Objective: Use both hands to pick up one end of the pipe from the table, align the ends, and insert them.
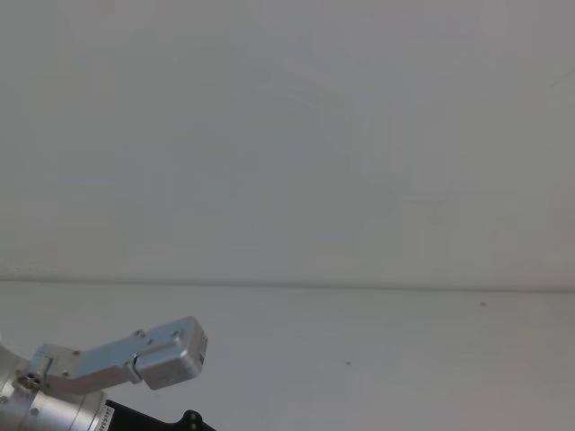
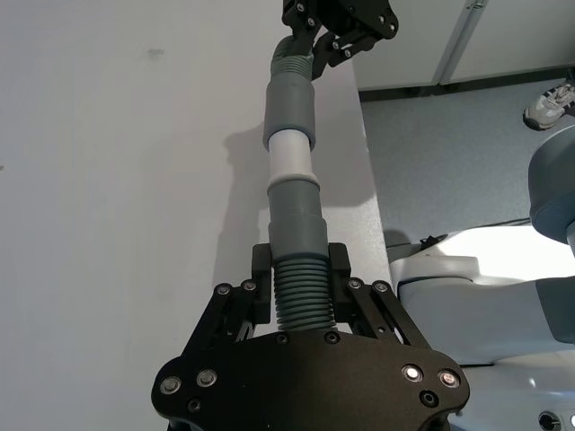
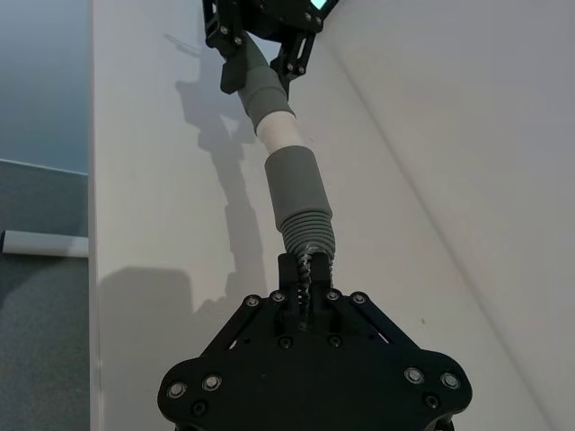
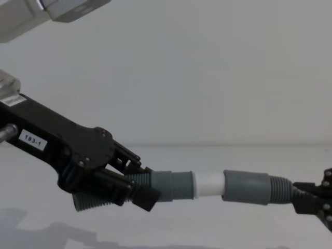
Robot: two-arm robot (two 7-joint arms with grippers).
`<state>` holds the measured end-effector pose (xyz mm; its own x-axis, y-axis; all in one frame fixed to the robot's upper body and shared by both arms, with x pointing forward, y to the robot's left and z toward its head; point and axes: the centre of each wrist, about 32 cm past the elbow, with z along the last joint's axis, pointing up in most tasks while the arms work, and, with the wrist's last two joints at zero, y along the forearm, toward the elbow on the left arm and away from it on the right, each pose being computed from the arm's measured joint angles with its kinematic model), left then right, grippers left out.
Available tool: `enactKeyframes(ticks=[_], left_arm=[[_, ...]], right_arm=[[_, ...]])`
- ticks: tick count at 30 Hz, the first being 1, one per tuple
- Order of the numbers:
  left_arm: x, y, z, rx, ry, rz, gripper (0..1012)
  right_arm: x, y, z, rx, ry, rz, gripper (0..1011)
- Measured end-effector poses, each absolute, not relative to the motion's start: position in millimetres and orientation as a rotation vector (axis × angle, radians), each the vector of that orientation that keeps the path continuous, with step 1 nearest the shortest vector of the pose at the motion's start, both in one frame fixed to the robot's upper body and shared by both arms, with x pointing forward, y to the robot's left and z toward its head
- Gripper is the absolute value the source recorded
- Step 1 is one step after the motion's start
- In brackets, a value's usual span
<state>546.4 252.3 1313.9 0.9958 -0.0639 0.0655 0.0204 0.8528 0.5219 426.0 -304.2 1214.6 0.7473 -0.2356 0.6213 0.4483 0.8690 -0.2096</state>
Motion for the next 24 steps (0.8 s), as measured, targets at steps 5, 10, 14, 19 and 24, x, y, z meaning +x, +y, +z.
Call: enactKeyframes(ticks=[5, 10, 14, 19, 24], left_arm=[[547.1, 251.8, 1313.5, 0.548, -0.08, -0.046, 331], [547.9, 251.4, 1313.1, 0.548, -0.079, -0.049, 331], [548.6, 251.1, 1312.9, 0.548, -0.077, -0.052, 331], [549.4, 250.6, 1312.9, 0.547, -0.075, -0.06, 331], [550.1, 249.8, 1312.9, 0.548, -0.072, -0.069, 331]], right_arm=[[426.2, -304.0, 1214.6, -0.36, -0.624, -0.381, 59], [426.3, -304.2, 1214.8, -0.36, -0.624, -0.379, 59], [426.4, -304.5, 1215.2, -0.357, -0.625, -0.378, 59], [426.5, -304.7, 1216.0, -0.353, -0.626, -0.375, 59], [427.0, -304.9, 1217.4, -0.347, -0.631, -0.368, 59]])
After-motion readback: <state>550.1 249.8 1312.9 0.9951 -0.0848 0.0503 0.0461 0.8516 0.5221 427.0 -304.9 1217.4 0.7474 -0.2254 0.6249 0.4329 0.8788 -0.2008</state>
